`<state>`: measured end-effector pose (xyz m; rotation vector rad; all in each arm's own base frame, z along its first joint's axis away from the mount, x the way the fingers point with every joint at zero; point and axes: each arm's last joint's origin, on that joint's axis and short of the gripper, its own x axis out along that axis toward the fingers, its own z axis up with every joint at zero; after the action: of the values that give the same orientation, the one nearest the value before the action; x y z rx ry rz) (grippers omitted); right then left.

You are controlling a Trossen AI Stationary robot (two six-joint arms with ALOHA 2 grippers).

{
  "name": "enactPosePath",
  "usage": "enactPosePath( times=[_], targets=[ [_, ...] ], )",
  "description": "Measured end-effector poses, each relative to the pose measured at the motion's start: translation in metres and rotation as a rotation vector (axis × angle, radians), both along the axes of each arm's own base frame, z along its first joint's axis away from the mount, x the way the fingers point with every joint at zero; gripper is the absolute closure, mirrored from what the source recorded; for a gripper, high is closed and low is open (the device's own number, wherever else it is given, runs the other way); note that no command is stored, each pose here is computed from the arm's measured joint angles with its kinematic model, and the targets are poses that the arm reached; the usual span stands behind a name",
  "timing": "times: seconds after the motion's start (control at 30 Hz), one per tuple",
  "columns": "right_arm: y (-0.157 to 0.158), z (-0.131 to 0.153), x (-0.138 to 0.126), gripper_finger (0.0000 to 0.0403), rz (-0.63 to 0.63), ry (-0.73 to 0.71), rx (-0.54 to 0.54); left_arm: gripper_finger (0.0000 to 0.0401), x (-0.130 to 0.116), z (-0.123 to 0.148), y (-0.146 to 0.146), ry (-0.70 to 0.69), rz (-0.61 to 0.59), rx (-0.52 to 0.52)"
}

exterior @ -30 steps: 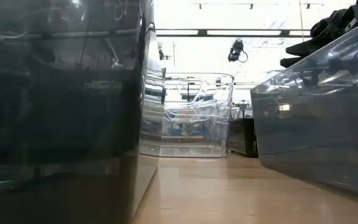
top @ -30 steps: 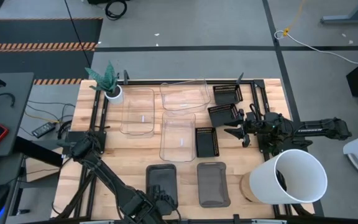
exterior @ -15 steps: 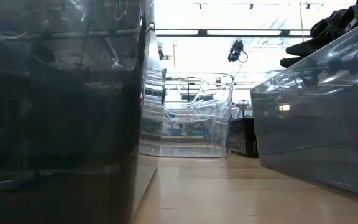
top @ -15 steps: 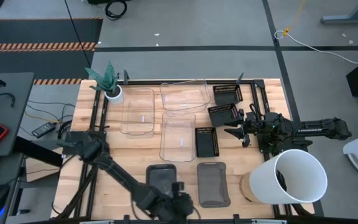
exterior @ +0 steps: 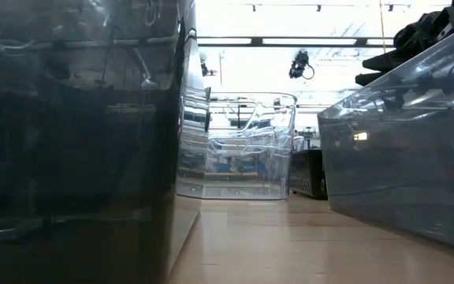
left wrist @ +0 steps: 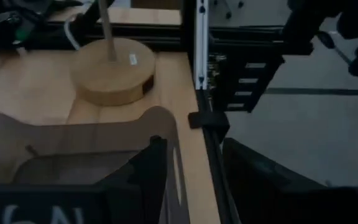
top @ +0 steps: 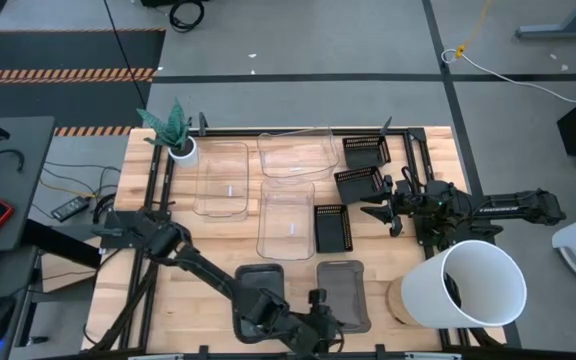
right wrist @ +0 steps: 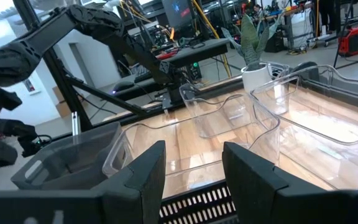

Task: Stack baskets by color
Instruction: Stack the black transparent bin on top of the stacked black transparent bin

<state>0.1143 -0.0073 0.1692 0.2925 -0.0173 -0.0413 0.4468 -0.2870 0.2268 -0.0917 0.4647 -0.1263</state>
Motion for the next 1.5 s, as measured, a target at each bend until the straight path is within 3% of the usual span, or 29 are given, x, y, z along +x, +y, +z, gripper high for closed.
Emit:
enactPosePath(
  times=[0.2,0.5,1.27,1.5],
  targets=[
    [0.0,0.0,0.0,0.0238,0.0,0.003,0.0,0.0241,0.018,-0.014,-0.002,-0.012,-0.033,-0.033],
    [0.0,0.0,0.0,0.0238,0.0,0.002,0.0,0.0241,0.029,-0.032,-0.009,-0.009,-0.053,0.059],
    [0.0,0.0,0.0,0.0238,0.0,0.001,0.0,0.0241,0.019,-0.054,0.0,0.201,-0.052,0.181],
    [0.0,0.0,0.0,0.0238,-0.001,0.001,0.0,0.0264,0.018,-0.055,0.0,0.211,-0.058,0.183]
  ],
)
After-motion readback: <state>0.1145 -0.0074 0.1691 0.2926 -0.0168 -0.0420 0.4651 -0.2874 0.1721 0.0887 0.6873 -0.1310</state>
